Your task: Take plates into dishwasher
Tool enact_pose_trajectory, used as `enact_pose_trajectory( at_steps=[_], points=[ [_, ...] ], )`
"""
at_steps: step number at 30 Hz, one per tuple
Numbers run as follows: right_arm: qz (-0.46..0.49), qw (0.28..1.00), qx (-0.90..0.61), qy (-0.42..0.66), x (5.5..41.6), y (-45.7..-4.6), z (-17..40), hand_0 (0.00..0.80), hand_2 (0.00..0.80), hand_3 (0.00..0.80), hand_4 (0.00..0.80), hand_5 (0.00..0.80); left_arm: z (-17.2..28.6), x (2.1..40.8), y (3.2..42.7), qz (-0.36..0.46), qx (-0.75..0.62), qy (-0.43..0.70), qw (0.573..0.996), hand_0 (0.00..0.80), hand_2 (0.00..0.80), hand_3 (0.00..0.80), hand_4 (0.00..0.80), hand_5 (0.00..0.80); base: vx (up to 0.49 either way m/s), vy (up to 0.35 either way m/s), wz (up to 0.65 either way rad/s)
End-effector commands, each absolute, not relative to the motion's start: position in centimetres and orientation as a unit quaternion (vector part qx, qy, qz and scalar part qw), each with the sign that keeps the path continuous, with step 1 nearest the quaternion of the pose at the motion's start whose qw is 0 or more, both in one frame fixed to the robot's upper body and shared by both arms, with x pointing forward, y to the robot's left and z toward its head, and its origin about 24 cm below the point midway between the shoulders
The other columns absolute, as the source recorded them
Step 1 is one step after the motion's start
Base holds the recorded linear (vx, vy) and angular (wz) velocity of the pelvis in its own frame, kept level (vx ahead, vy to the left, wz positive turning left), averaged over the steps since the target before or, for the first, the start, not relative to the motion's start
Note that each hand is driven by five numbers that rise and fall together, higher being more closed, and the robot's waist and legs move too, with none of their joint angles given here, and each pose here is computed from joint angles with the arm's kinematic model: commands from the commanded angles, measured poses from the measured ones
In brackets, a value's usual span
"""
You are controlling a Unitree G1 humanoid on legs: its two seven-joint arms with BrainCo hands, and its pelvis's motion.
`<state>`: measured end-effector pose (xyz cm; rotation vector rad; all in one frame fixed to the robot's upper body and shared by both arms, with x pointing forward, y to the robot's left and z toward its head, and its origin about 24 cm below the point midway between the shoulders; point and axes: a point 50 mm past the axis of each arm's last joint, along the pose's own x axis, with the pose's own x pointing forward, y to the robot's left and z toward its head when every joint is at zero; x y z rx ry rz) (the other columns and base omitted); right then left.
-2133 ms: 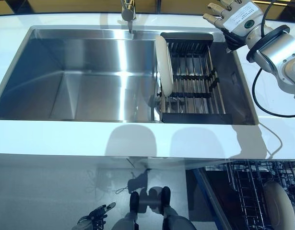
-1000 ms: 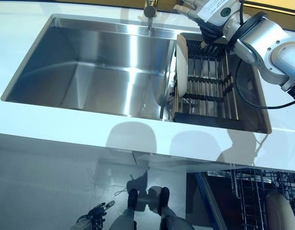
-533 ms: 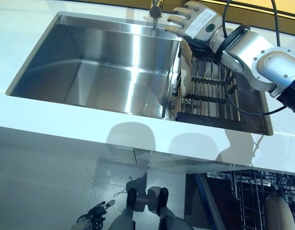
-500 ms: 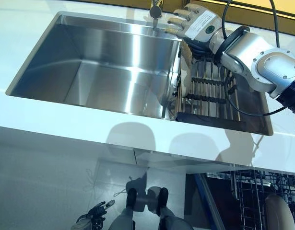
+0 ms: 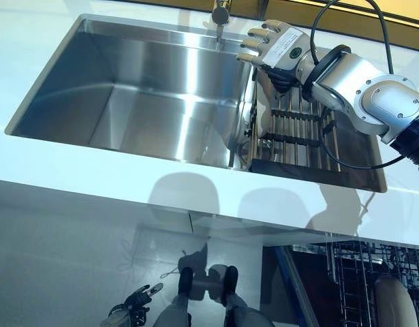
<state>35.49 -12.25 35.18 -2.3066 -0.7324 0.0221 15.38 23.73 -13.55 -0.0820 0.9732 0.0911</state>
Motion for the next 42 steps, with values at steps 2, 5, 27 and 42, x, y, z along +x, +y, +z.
enact_pose_trajectory(
  at_steps=[2,5,27,42],
  points=[
    [-0.029,0.343,-0.895,-0.283,34.7,-13.3,37.3,0.0,0.0,0.0,0.0,0.0,-13.2,15.6,24.7,0.057,-0.034,0.456,0.887,0.0,0.0,0.0,0.0,0.0,0.0,0.0,0.0],
    [-0.021,0.335,-0.9,-0.278,34.7,-13.3,37.0,0.0,0.0,0.0,0.0,0.0,-13.2,15.5,24.7,0.058,-0.036,0.455,0.888,0.0,0.0,0.0,0.0,0.0,0.0,0.0,0.0],
    [0.005,0.247,-0.946,-0.21,35.3,-14.0,35.9,0.8,0.8,0.8,0.8,0.8,-13.1,15.4,25.0,0.061,-0.04,0.449,0.891,0.0,0.0,0.0,0.0,0.0,0.0,0.0,0.0],
    [0.001,0.246,-0.958,-0.149,36.2,-15.6,35.5,0.8,0.8,0.8,0.8,0.8,-13.2,15.2,24.9,0.058,-0.05,0.453,0.888,0.0,0.0,0.0,0.0,0.0,0.0,0.0,0.0]
  ],
)
